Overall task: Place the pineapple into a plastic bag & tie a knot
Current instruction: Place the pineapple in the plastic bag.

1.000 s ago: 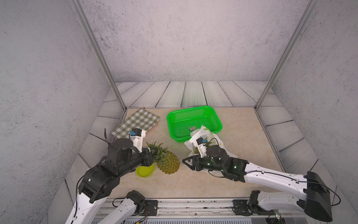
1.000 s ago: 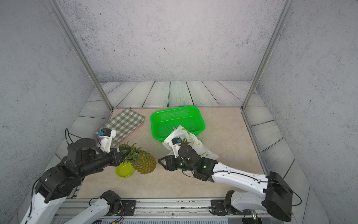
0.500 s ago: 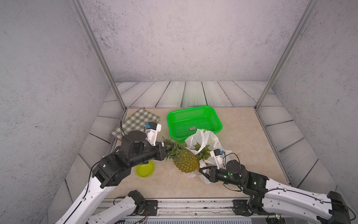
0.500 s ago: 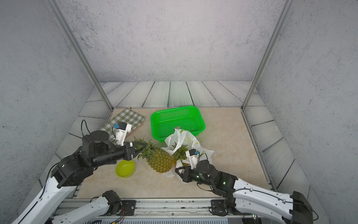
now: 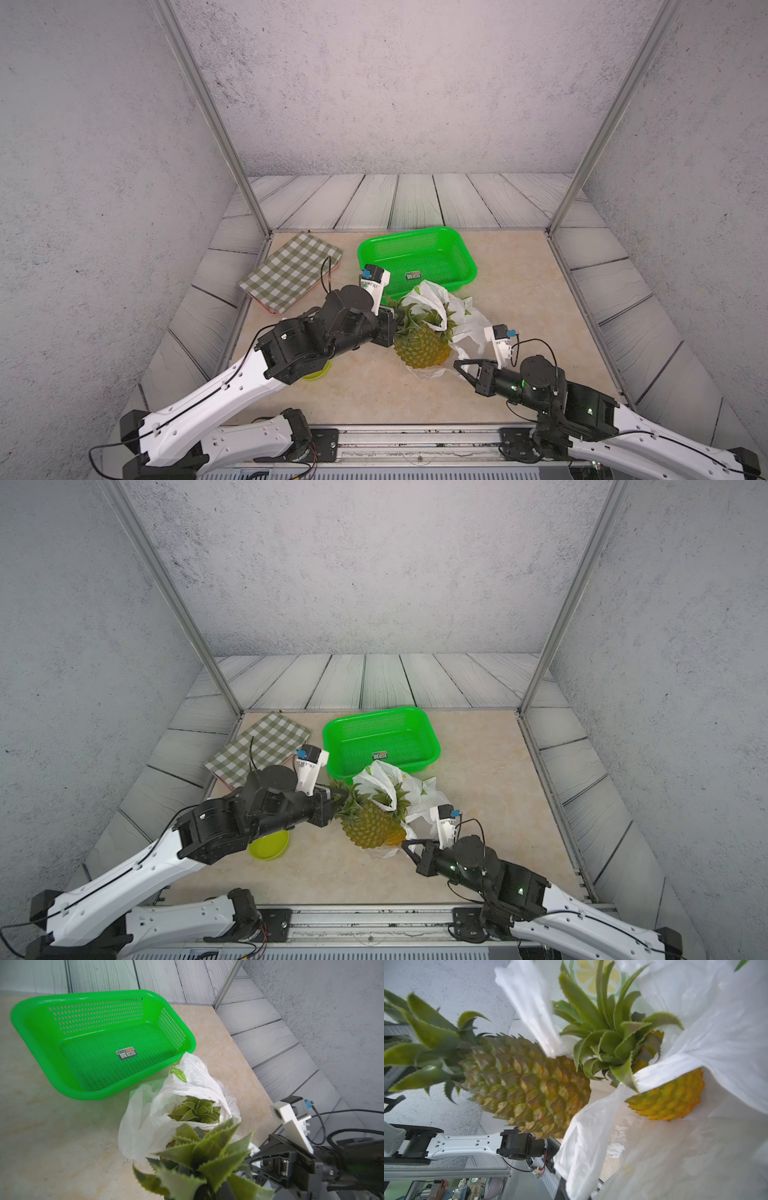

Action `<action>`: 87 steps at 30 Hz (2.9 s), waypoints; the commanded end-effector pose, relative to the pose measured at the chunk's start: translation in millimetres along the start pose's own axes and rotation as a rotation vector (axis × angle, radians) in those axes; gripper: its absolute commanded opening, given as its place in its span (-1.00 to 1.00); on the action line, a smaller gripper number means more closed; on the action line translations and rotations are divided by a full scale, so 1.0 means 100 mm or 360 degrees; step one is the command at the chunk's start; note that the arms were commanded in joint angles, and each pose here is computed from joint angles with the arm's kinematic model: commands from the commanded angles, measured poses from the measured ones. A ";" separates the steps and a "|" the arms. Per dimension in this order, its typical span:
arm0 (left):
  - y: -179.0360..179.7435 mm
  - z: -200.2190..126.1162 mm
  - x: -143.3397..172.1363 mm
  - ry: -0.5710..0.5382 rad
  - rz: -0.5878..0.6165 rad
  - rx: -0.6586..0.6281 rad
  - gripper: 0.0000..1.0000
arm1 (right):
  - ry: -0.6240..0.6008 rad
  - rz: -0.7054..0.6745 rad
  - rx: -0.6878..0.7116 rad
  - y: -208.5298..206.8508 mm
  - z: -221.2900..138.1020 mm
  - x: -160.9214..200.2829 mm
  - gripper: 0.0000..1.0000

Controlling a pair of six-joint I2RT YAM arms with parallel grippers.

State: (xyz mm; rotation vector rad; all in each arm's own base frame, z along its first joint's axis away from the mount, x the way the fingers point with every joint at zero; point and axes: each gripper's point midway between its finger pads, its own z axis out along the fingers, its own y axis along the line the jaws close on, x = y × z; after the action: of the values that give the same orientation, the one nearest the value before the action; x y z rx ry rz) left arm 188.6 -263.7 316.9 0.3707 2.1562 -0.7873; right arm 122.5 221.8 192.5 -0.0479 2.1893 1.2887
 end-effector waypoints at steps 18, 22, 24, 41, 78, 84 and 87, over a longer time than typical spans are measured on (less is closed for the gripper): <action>0.20 0.31 -0.31 -0.0387 0.0364 -0.0606 -1.00 | 0.0022 -0.0053 -0.0006 0.08 0.05 -0.01 -1.00; -0.04 0.46 -0.19 -0.0330 0.0366 -0.0428 -1.00 | -0.0018 -0.0064 -0.0013 0.12 0.03 -0.08 -1.00; -0.18 0.48 -0.18 -0.0321 0.0346 -0.0306 -1.00 | -0.0038 -0.0071 -0.0012 0.13 0.02 -0.11 -1.00; -0.65 0.98 0.03 -0.0114 0.0326 -0.0052 -1.00 | -0.0231 -0.0227 0.0051 0.40 -0.14 -0.52 -1.00; 0.14 -0.07 -0.56 -0.0396 -0.0059 0.0038 -1.00 | 0.0093 -0.0732 -0.0444 2.23 0.53 -1.22 -1.00; -0.12 -0.14 -0.38 -0.0205 -0.0019 0.0272 -1.00 | 0.0147 -0.0601 -0.0299 1.67 0.78 -1.13 -1.00; -0.13 -0.20 -0.27 -0.0133 -0.0039 0.0309 -1.00 | 0.0155 -0.0557 -0.0215 1.41 0.78 -1.08 -1.00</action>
State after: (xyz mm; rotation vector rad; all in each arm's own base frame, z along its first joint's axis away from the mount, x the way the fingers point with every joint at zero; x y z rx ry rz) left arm 206.2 -255.5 318.8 0.3622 2.0884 -0.8560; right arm 203.5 339.1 325.9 -0.5520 2.0843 1.2262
